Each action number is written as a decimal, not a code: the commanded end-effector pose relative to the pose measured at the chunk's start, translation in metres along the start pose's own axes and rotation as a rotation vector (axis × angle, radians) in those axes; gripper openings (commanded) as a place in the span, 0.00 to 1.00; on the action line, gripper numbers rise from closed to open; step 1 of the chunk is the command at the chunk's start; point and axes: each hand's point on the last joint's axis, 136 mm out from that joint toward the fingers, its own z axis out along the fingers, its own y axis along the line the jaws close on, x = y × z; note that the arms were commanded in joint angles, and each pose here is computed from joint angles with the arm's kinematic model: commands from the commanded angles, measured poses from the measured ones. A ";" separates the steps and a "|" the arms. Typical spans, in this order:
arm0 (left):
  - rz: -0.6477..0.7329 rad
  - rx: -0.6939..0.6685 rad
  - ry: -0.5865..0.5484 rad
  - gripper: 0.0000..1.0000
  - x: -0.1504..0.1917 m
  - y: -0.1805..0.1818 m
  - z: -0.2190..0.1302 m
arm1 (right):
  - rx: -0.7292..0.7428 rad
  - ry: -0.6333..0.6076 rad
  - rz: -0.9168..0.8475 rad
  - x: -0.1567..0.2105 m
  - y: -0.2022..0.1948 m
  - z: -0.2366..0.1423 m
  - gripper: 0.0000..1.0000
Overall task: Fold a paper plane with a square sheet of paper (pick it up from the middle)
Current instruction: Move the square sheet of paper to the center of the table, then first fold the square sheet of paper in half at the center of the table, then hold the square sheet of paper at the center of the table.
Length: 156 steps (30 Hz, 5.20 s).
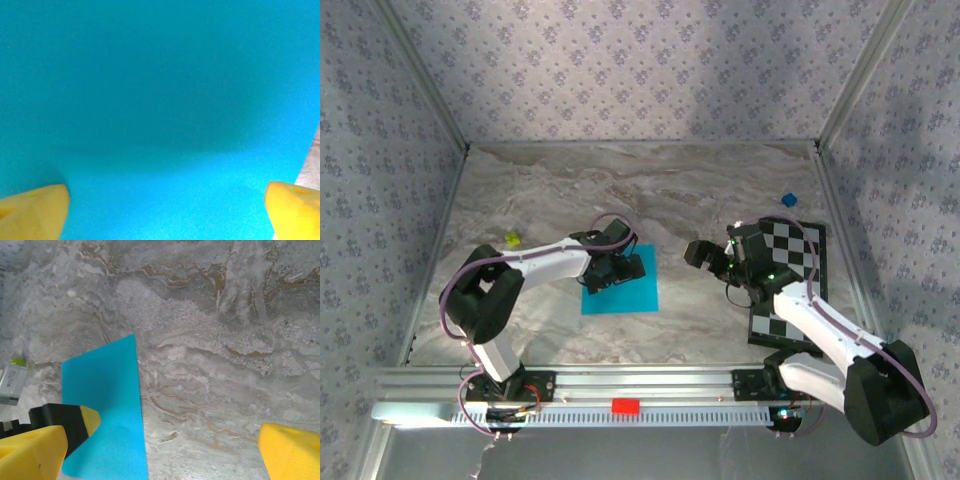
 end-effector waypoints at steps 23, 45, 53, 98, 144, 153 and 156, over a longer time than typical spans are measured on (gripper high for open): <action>0.244 -0.228 0.141 0.97 -0.018 0.003 0.003 | 0.071 0.178 -0.130 0.031 0.019 0.024 1.00; 0.252 -0.246 0.229 0.97 0.003 0.018 0.042 | 0.111 0.191 -0.135 0.036 0.009 0.024 1.00; 0.231 -0.240 0.263 0.94 0.014 0.026 0.055 | 0.115 0.184 -0.135 0.034 0.010 0.023 1.00; 0.060 0.660 0.130 0.43 -0.019 -0.109 -0.055 | -0.185 -0.039 0.164 -0.017 0.000 -0.017 0.97; 0.179 0.285 0.050 0.50 -0.008 -0.021 0.005 | -0.134 0.277 -0.034 0.035 0.035 0.033 0.85; 0.216 0.239 0.107 0.49 -0.006 -0.020 0.016 | -0.117 0.290 -0.029 0.041 0.032 0.039 0.85; 0.206 0.230 0.119 0.49 -0.006 -0.019 0.020 | -0.111 0.293 -0.031 0.042 0.031 0.040 0.85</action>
